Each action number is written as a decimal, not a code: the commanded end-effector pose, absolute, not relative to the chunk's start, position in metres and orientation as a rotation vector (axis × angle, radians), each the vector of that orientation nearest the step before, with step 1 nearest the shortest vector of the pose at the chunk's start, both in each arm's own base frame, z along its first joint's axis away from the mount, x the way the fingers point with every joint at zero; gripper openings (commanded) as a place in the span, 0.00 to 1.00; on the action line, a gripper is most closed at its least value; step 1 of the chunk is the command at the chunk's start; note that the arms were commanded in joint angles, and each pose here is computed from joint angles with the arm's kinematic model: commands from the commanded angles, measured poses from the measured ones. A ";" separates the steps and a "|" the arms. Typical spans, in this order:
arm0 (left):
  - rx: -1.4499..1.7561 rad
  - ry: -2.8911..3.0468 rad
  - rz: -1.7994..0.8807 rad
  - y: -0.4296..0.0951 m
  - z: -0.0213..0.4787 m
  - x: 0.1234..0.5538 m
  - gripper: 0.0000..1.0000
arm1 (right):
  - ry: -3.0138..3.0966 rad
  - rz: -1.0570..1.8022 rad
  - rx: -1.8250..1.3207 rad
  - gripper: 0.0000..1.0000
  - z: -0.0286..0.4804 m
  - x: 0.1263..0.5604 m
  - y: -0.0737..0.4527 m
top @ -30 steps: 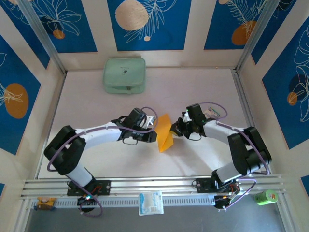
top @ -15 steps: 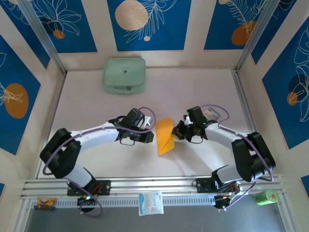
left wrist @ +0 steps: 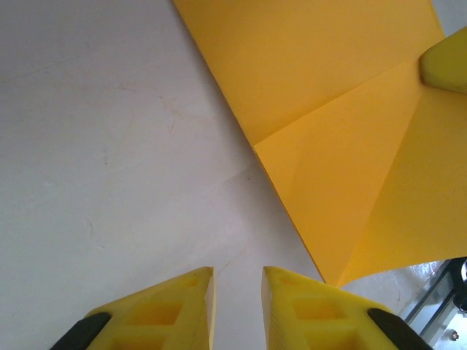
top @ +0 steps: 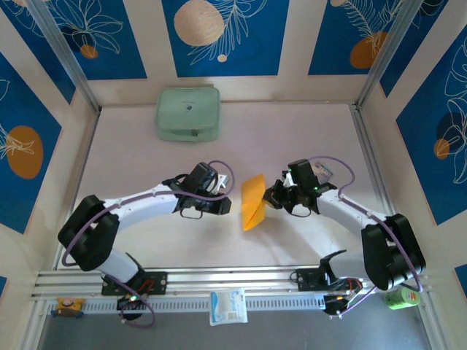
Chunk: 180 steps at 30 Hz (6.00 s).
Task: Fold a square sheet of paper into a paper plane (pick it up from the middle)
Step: Turn over the paper at the center of the table, then third fold the triangle at the center of the table.
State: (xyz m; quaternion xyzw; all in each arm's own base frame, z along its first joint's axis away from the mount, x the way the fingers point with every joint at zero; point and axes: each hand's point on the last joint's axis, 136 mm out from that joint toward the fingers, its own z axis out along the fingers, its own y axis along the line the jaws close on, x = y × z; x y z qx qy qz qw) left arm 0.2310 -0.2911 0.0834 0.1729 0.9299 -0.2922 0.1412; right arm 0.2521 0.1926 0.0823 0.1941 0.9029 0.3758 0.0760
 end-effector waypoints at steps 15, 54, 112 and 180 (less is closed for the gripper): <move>0.284 2.490 -0.811 -0.245 0.124 0.259 0.29 | 2.720 0.660 0.251 0.07 0.144 0.259 0.169; -0.031 2.321 -0.592 -0.139 0.152 0.249 0.63 | 2.845 0.647 -0.183 0.44 0.097 0.248 0.326; 0.086 2.628 -1.171 -0.286 0.086 0.257 0.48 | 2.950 1.214 0.475 0.12 -0.001 0.231 0.221; 0.036 2.737 -1.233 -0.316 0.046 0.244 0.07 | 2.892 1.245 0.423 0.13 0.015 0.231 0.224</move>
